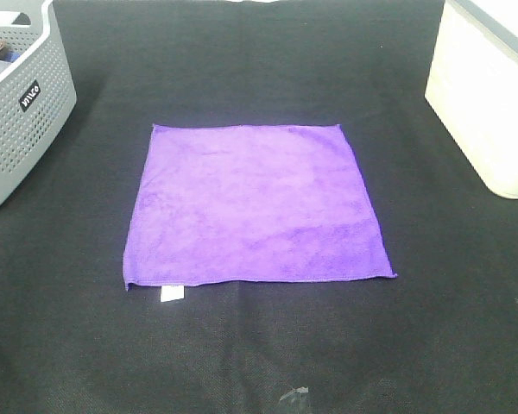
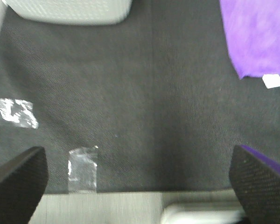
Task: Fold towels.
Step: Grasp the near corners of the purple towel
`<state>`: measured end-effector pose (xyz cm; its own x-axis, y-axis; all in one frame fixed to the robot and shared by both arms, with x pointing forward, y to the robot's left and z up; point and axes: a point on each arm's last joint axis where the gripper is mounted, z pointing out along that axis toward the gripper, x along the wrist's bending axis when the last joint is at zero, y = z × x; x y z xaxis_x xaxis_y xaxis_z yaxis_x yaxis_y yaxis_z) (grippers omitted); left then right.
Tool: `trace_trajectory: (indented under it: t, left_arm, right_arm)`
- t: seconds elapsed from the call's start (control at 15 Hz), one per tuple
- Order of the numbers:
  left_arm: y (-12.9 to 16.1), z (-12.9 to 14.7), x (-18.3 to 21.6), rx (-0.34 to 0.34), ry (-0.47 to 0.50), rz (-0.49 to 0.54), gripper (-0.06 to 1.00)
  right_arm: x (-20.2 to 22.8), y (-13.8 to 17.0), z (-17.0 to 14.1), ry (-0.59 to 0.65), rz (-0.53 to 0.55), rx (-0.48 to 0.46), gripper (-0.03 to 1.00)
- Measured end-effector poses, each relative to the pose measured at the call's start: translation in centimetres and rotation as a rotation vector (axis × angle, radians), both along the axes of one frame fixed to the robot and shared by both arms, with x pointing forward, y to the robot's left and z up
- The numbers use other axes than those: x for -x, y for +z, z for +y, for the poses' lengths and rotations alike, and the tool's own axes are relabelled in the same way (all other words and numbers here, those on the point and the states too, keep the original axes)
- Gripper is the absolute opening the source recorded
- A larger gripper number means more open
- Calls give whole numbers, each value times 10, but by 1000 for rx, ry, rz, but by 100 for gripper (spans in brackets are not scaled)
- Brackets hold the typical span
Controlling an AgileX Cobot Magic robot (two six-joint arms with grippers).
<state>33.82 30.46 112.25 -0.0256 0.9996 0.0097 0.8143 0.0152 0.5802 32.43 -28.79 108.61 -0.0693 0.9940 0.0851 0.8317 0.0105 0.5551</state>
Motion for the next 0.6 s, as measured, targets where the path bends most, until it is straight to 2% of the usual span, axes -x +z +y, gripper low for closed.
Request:
trace_trajectory:
  t: [0.07,0.2,0.33,0.47,0.6]
  left_arm:
    - [-9,-1,-50,29,-5,124,99]
    - [-42,-10,-111,124,-73,203,99]
    - [-86,-36,-161,254,-197,262,99]
    - [-130,-64,-201,331,-276,332,99]
    - [-155,-80,-231,393,-300,357,99]
  right_arm:
    - [-45,-3,2,5,130,-14,96]
    - [-113,-30,10,70,229,-54,96]
    - [-164,-62,22,162,262,-156,96]
    - [-202,-85,32,239,292,-238,96]
    - [-228,-101,37,266,304,-284,96]
